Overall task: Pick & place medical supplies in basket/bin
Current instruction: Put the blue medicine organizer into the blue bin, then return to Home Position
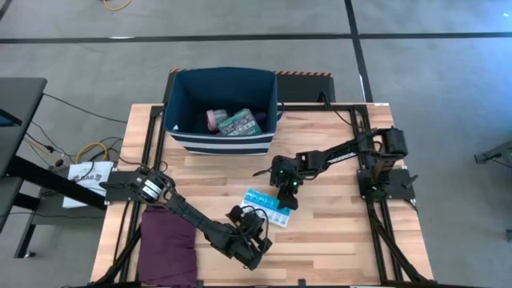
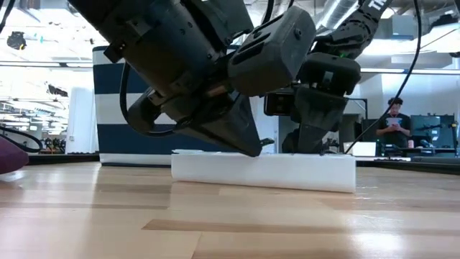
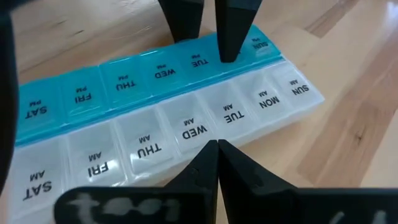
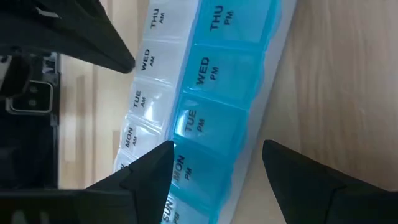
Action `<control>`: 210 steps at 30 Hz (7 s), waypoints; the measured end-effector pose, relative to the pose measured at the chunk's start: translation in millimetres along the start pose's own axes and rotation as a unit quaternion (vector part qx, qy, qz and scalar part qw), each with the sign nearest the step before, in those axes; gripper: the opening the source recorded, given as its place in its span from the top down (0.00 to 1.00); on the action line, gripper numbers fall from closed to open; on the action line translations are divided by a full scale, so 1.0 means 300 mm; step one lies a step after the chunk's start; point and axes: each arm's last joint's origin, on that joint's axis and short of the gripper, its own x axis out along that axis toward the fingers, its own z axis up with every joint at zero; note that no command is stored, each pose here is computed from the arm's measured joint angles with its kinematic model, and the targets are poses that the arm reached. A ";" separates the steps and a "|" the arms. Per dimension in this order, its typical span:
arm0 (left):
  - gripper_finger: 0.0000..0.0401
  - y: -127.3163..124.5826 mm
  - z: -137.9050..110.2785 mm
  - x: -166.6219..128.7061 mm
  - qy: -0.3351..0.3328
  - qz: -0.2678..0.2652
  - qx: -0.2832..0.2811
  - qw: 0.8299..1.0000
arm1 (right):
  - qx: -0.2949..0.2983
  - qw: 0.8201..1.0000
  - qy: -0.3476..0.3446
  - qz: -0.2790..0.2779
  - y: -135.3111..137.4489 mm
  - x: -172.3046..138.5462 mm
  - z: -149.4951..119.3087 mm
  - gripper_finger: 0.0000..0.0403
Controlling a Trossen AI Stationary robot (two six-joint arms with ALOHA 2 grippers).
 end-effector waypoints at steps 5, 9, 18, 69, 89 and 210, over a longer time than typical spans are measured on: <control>1.00 0.008 -0.001 0.001 0.000 0.010 -0.002 1.000 | 0.005 1.000 -0.012 0.015 0.007 0.005 0.009 0.40; 1.00 -0.010 -0.013 -0.036 -0.012 0.005 0.006 1.000 | 0.001 1.000 -0.009 0.019 0.013 0.009 0.007 0.40; 1.00 -0.050 0.009 -0.121 -0.088 0.019 0.014 0.996 | 0.001 1.000 -0.005 0.024 0.030 0.019 0.003 0.40; 1.00 0.015 -0.133 -0.052 -0.041 -0.019 -0.042 0.998 | 0.049 0.999 -0.022 0.003 0.103 0.065 -0.003 0.40; 1.00 0.012 -0.164 -0.013 -0.035 -0.017 -0.025 0.999 | 0.007 0.999 -0.050 0.019 0.153 0.099 0.005 0.49; 1.00 0.186 0.612 -0.822 -0.299 0.105 0.238 0.918 | -0.180 0.834 -0.204 -0.480 0.259 -0.965 0.634 0.40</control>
